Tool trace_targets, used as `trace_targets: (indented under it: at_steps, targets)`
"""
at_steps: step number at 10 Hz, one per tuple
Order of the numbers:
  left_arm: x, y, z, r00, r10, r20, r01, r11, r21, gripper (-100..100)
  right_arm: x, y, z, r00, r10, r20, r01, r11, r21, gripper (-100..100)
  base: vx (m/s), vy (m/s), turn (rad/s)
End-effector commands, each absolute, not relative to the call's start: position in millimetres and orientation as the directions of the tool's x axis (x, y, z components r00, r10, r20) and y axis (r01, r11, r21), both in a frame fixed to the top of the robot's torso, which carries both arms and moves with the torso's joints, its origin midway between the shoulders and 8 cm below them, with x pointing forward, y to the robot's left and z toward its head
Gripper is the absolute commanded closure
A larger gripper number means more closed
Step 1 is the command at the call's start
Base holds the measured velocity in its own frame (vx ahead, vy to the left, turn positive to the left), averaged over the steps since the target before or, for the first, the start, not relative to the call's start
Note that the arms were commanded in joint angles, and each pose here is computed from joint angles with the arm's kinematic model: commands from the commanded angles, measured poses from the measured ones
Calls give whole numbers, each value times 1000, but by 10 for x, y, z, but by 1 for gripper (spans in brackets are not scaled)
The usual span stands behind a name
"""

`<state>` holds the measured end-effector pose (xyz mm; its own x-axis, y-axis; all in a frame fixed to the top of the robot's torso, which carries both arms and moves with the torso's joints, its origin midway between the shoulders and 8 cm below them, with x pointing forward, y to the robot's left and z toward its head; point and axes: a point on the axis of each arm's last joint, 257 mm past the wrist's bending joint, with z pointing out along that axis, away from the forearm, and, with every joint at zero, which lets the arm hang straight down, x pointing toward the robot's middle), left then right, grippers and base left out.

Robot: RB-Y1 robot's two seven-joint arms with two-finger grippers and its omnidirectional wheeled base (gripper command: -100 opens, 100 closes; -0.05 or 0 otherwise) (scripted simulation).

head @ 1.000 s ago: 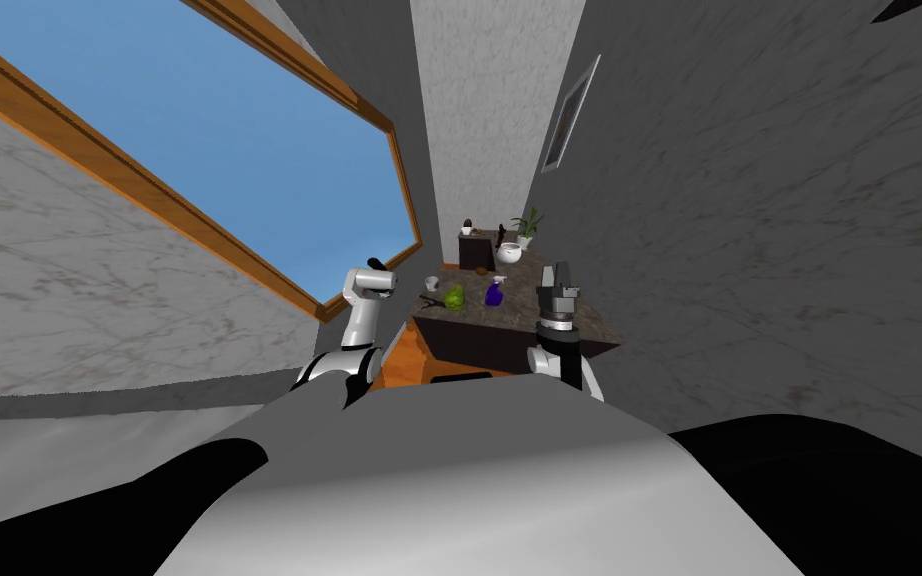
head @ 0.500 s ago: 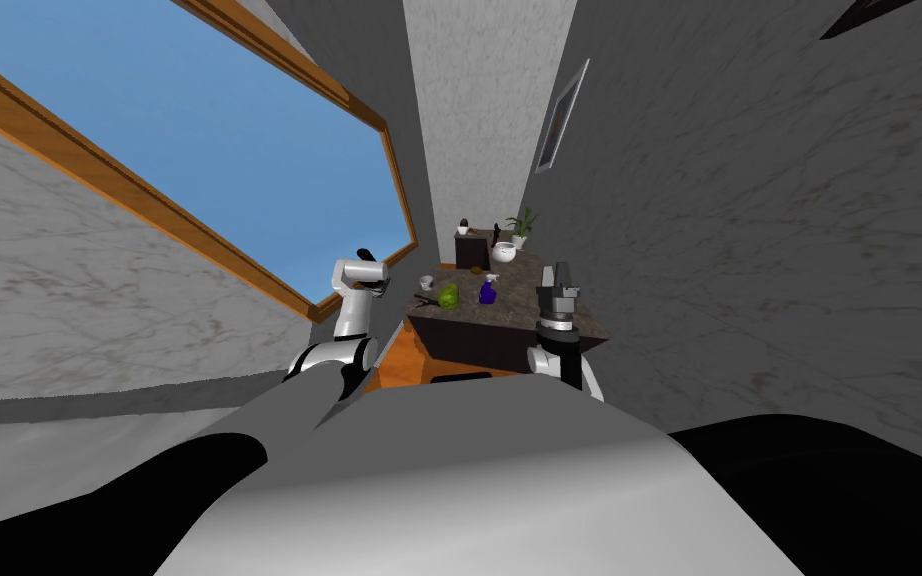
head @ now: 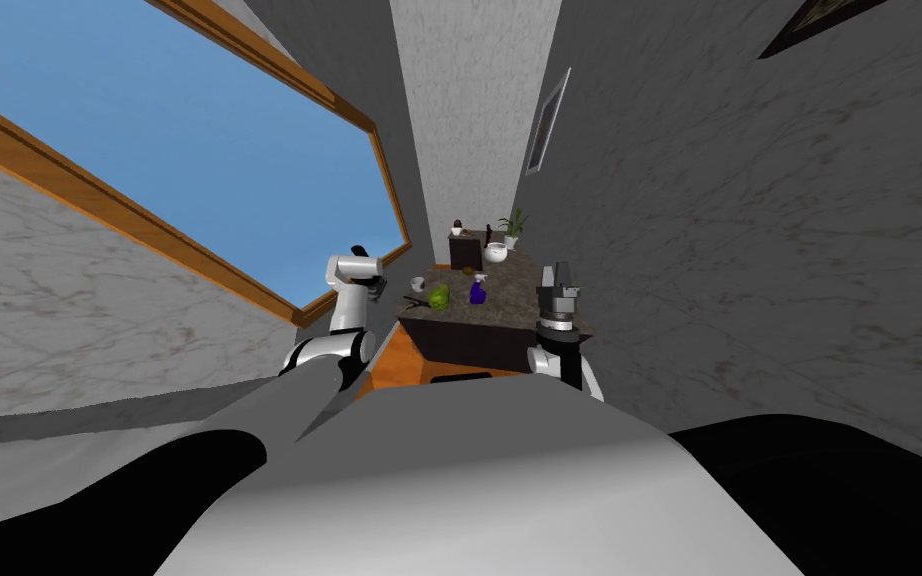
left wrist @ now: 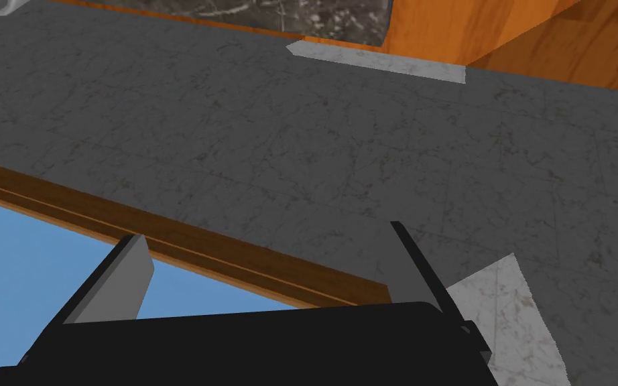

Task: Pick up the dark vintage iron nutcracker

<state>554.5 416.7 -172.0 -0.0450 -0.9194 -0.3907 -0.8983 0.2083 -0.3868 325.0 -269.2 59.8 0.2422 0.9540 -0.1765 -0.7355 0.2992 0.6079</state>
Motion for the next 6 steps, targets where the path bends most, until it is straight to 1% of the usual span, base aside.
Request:
trace_targets:
  at_steps: [1,5,6]
  targets:
    - [5469,4168,-1834,-62,-929,-365,-919,196,-343,-100,3250,-2692,598,242,954,-176,-735,299,608,0,59,-108,-72]
    - [5192,4045,-2343,-116,-952,-284,-959,182,-217,-100,3250,-2692,597,242,954,-177,-735,299,608,0,89,-121,-104]
    - [5098,3996,-2509,-131,-957,-260,-967,181,-180,-100,3250,-2692,598,242,954,-177,-735,299,608,0,119,-87,-93]
